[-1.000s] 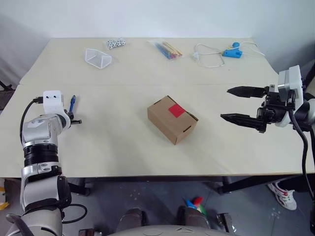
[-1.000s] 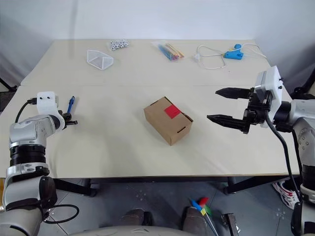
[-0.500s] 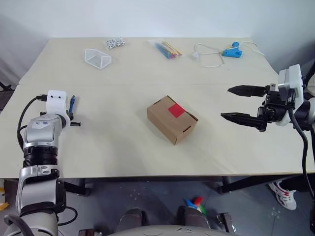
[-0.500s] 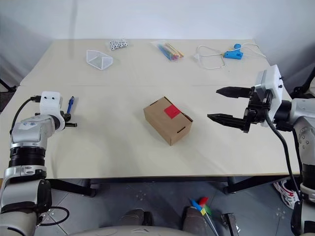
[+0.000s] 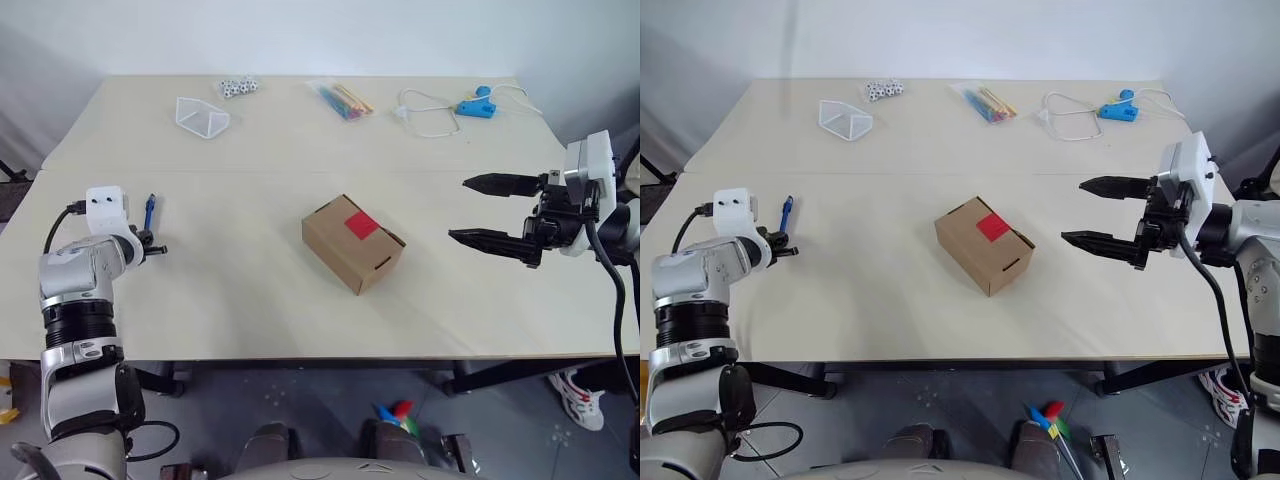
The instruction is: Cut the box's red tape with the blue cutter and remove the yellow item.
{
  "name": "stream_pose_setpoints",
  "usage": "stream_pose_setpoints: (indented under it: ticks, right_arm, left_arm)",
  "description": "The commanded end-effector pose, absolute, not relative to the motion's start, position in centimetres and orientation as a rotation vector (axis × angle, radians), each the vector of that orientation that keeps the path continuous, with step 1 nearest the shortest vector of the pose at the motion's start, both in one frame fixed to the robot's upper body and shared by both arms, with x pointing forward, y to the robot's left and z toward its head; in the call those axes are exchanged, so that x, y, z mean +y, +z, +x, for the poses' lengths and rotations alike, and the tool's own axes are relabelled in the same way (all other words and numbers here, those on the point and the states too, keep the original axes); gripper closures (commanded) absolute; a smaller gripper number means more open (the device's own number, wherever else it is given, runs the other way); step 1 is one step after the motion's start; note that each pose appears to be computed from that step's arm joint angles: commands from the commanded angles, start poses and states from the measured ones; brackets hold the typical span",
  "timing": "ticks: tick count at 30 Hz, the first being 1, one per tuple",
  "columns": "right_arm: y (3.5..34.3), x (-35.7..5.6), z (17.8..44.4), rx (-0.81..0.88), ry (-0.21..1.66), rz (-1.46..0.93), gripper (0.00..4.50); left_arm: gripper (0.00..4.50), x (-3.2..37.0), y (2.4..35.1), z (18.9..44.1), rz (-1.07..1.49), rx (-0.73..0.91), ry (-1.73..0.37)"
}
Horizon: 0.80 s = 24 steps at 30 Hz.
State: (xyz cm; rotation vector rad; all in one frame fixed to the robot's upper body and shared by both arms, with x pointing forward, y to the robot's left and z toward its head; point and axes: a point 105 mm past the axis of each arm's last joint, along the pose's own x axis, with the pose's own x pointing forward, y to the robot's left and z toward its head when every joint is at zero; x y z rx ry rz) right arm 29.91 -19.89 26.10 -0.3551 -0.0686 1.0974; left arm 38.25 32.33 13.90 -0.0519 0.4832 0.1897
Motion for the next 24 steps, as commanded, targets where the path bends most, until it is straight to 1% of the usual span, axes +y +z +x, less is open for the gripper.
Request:
stream_pose_setpoints:
  ticks: [1, 2, 5, 10, 14, 18, 24]
  right_arm:
    - [27.2, -19.9, 29.4, -0.099, 1.094, -0.391, 0.0]
    - [27.1, -19.9, 29.5, -0.099, 1.094, -0.391, 0.0]
    - [27.1, -19.8, 29.6, -0.101, 1.097, -0.392, 0.0]
    - [27.2, -19.7, 29.6, -0.103, 1.097, -0.391, 0.0]
    - [27.2, -19.8, 29.6, -0.102, 1.094, -0.392, 0.0]
    - [27.2, -19.7, 29.7, -0.1, 1.094, -0.39, 0.0]
    - [27.2, -19.6, 29.8, -0.102, 1.098, -0.388, 0.0]
  left_arm:
    - [3.73, 32.4, 13.6, 37.7, -0.027, 0.498, 0.204]
    - [3.73, 32.5, 13.5, 37.7, -0.023, 0.5, 0.214]
    - [3.19, 32.4, 13.3, 37.7, 0.0, 0.518, 0.216]
    - [1.78, 32.3, 13.3, 37.7, 0.054, 0.55, 0.227]
    - [1.78, 32.7, 13.5, 37.9, 0.045, 0.522, 0.248]
    - [1.78, 32.7, 13.0, 38.5, 0.009, 0.514, 0.227]
    - [1.78, 32.5, 11.8, 39.0, -0.068, 0.549, 0.184]
